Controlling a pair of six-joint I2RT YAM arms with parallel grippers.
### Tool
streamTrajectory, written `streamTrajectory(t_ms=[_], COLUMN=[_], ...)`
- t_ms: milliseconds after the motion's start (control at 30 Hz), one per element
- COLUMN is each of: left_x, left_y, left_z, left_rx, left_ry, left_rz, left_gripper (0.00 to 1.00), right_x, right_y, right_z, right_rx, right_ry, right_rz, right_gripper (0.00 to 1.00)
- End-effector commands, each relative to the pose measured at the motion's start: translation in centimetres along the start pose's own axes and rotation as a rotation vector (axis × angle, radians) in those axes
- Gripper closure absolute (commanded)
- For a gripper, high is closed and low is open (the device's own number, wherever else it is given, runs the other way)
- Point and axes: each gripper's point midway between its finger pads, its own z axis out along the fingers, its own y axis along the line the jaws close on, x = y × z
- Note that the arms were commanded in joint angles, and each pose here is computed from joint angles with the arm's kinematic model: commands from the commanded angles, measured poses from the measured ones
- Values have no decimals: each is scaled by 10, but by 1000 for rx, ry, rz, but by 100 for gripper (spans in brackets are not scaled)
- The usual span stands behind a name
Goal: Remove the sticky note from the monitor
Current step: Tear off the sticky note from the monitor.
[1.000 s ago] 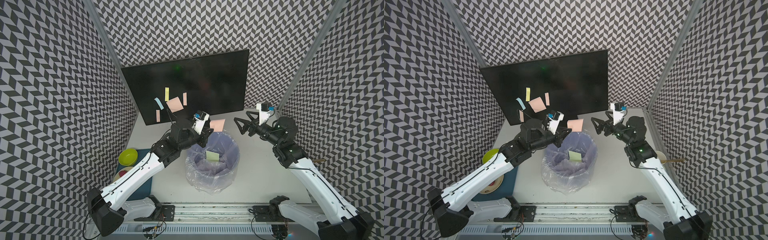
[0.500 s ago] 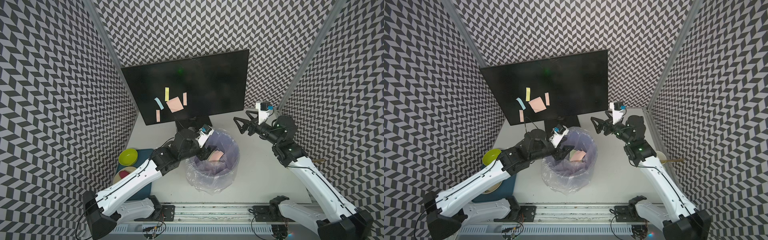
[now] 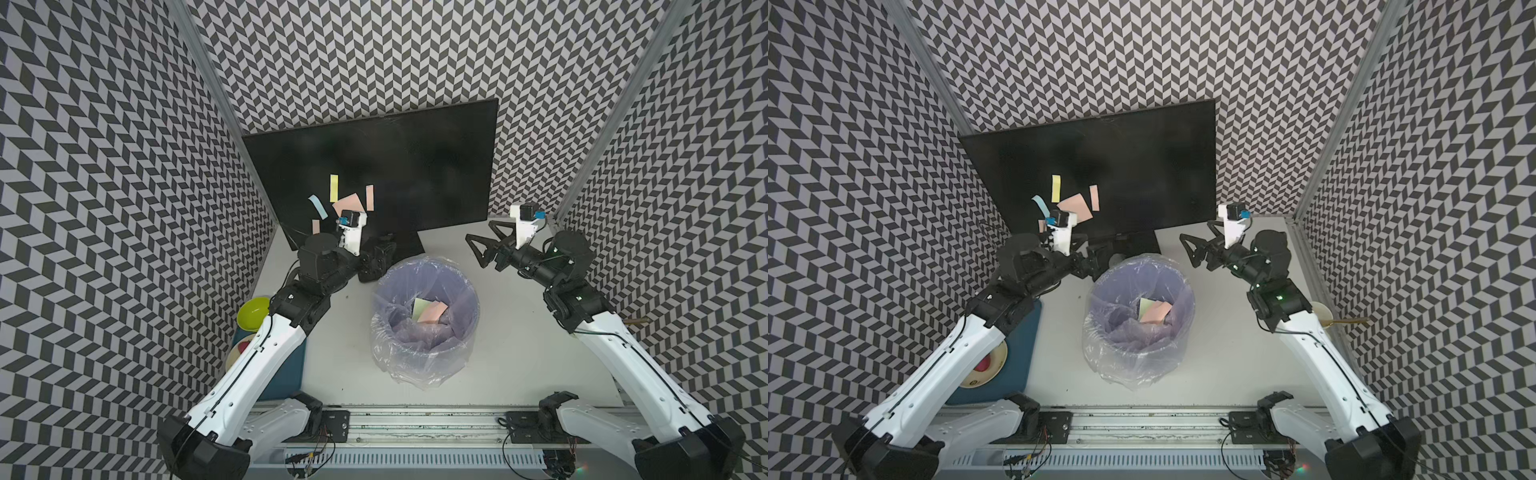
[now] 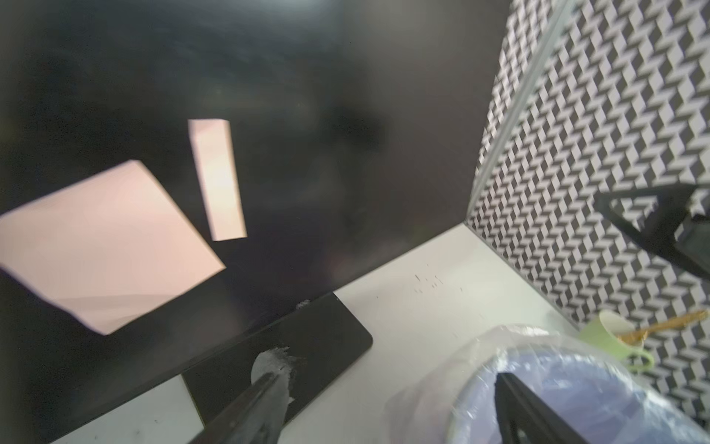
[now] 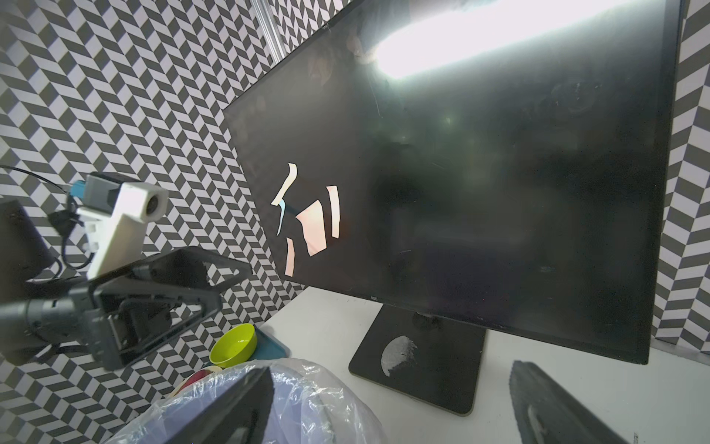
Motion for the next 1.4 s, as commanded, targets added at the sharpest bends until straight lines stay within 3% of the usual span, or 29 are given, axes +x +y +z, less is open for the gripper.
streamTrajectory(t_ms=[0,167,567,1367], left_x=[-26,-29,-29,-30], left_y=[19,65,86,67], left_z=[-4,1,44,105], left_rx=[29,-51,-69,85], left_ry=[-127,-229,-265,-224], left_rz=[-123,-289,-365,-439], left_gripper=[10,10,14,16], right_x=[-23,-19,-6,-2], right_y=[11,25,36,35], right_z=[-1,2,12,15], right_rx=[-51,-134,-149,-145], right_ry=[-70,-55,-33,-30], right_rz=[-20,10,25,22], right_gripper=[1,1,1,1])
